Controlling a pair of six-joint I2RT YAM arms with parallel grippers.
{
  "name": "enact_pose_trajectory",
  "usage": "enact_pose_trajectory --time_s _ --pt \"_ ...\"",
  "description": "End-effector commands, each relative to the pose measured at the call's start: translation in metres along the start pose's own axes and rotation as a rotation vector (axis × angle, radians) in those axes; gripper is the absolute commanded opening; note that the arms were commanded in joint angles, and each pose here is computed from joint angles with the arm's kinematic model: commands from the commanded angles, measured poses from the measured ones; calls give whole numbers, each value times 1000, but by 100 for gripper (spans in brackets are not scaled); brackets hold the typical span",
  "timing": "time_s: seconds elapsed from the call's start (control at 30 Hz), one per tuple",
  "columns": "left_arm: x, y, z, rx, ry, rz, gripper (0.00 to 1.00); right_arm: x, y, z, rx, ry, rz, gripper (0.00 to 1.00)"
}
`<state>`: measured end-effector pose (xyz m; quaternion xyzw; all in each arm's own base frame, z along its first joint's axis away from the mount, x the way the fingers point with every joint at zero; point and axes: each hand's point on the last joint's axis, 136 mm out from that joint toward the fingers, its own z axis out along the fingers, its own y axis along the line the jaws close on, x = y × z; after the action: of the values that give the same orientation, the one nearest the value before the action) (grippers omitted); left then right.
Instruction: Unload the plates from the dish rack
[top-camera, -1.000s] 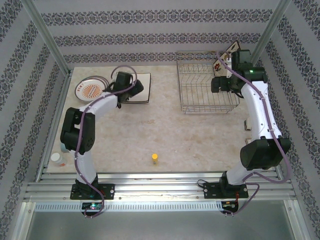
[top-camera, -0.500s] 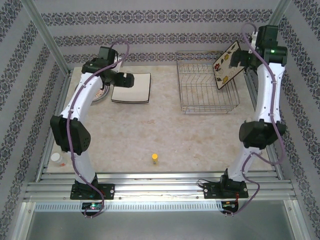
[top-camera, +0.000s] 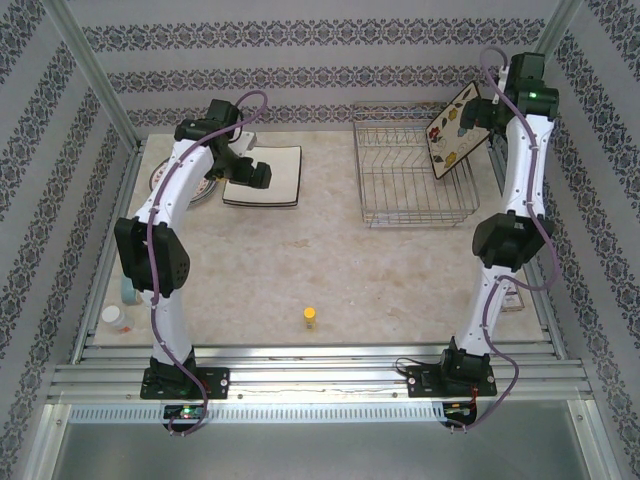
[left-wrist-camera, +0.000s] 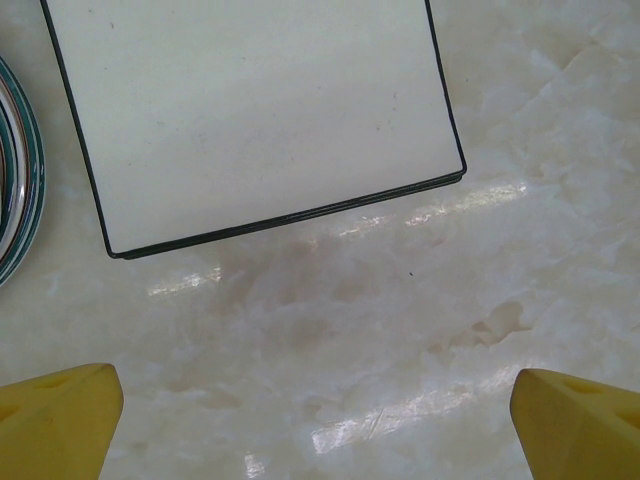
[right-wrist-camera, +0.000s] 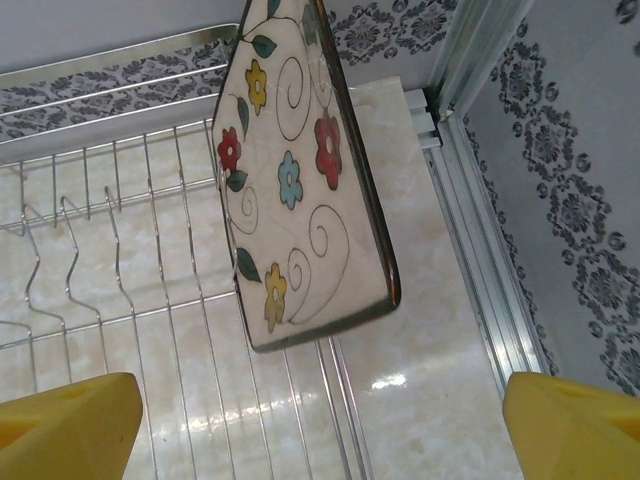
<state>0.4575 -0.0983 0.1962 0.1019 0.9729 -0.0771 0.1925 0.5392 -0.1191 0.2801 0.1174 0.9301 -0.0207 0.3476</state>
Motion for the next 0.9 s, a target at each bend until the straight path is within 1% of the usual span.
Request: enact_pose_trajectory --time_s 0.0,0.13,0.27,0.47,0.6,0.8,0.87 --pt "4 7 1 6 29 6 100 -15 -3 14 -11 -58 -22 92" --pt "0 11 6 7 26 -2 100 -22 -6 31 -21 -84 -14 89" --pt "-2 15 10 5 31 -7 100 -24 -9 44 -40 -88 8 83" --pt "-6 21 14 2 34 -10 100 -20 -7 67 -75 -73 21 81" --pt "-5 23 20 6 47 -16 100 -17 -5 80 -91 -66 35 75" --pt "-5 24 27 3 61 -24 100 -22 2 84 -97 -89 20 56" --pt "-7 24 26 4 55 -24 100 -24 3 82 -90 -97 15 47"
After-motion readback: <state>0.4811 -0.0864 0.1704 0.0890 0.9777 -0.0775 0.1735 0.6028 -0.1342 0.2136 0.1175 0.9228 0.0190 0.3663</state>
